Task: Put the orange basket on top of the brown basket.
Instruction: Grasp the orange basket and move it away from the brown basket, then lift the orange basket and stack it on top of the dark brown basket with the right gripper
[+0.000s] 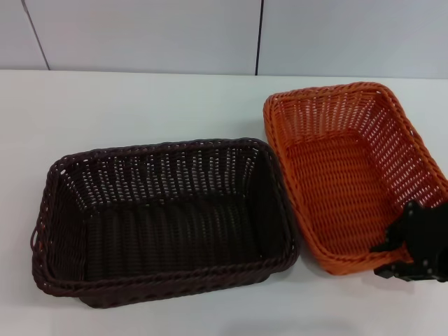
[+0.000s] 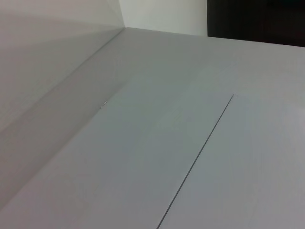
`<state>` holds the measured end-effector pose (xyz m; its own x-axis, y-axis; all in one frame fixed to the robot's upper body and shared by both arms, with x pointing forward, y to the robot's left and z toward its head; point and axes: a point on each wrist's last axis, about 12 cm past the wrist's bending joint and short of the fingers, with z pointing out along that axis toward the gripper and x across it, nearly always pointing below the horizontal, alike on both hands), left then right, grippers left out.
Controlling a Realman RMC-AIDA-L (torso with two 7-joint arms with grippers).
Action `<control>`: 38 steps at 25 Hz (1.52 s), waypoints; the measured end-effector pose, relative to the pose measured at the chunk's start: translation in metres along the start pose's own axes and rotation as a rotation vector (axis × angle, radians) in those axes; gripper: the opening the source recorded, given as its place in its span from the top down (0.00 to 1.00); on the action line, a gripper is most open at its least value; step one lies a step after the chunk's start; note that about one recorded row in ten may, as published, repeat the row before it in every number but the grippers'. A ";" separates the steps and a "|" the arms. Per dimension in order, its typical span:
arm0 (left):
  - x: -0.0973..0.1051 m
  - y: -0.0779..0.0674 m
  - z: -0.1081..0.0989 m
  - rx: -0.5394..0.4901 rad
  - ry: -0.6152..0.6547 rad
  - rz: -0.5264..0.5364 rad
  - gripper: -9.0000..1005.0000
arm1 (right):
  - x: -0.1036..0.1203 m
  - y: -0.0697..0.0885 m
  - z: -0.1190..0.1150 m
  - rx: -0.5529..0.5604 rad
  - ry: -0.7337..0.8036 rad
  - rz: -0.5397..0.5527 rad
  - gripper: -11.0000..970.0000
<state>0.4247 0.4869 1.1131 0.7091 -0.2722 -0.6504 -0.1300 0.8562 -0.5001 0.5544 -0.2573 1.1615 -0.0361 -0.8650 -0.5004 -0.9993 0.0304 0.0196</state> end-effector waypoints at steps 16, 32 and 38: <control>-0.006 0.005 -0.003 -0.013 -0.008 0.011 0.35 | -0.021 0.014 -0.020 0.148 -0.013 -0.073 0.80; -0.013 0.010 -0.010 -0.017 -0.007 0.023 0.35 | -0.050 0.040 -0.056 0.335 -0.043 -0.156 0.82; -0.013 0.010 -0.010 -0.016 -0.008 0.023 0.35 | -0.063 0.043 -0.067 0.397 -0.038 -0.198 0.82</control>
<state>0.4071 0.4944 1.1112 0.7114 -0.2485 -0.6574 -0.1575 0.8552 -0.4937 0.5135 -0.2351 1.2523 0.1634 -0.8547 -0.4927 -0.9101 0.0623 -0.4097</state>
